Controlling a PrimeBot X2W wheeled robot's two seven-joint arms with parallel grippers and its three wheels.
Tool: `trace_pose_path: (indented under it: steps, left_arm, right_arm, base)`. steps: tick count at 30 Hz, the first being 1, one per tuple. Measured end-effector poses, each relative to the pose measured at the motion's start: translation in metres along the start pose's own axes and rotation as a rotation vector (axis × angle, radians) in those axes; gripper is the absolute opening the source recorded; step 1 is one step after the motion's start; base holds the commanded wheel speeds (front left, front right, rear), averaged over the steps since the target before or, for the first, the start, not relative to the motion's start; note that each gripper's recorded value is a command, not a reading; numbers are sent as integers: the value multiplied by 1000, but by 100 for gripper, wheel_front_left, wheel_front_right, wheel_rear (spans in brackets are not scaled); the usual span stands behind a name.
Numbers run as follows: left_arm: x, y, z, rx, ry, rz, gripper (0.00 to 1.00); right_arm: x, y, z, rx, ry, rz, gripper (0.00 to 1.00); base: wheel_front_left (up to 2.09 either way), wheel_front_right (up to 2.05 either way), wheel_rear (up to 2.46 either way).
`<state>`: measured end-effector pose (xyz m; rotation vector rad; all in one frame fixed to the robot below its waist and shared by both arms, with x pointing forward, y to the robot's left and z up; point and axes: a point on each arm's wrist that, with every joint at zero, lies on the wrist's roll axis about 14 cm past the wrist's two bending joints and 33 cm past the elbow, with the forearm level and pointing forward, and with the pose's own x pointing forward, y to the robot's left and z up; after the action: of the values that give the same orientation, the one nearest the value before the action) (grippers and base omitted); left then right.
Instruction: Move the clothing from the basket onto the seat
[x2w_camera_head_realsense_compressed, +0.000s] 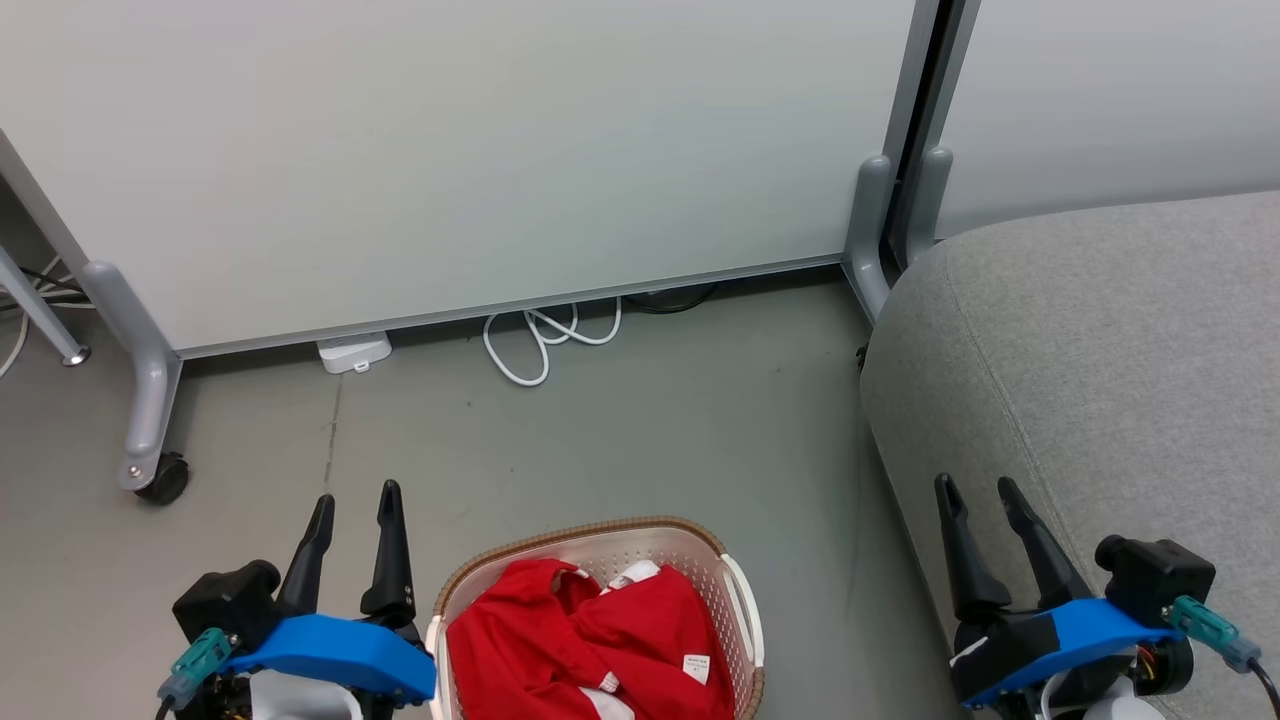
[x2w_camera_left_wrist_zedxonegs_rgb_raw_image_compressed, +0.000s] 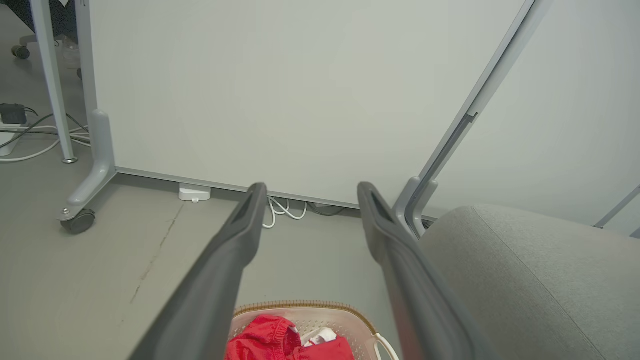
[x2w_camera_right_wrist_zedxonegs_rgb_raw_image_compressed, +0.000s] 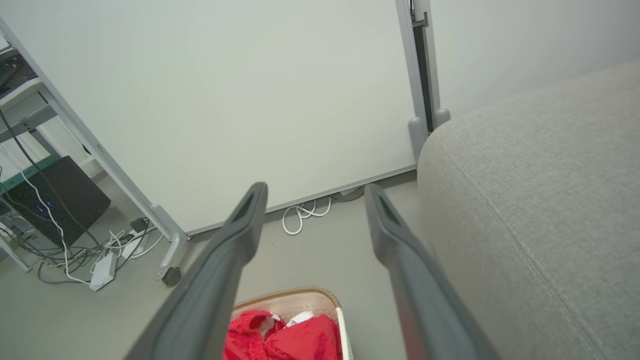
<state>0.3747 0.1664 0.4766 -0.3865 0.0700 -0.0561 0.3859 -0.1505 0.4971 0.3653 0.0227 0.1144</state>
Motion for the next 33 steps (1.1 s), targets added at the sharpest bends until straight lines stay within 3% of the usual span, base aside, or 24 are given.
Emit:
trace_pose_path:
  steps: [17, 33]
  left_arm:
    - [-1, -1, 2, 131, -21, -15, 100]
    - [-3, 2, 0, 181, -30, -9, 100]
  right_arm:
    - [2, 2, 1, -129, -6, 20, 100]
    - [3, 3, 2, -240, -12, 35, 100]
  base:
    - [0, 0, 0]
    - [0, 0, 0]
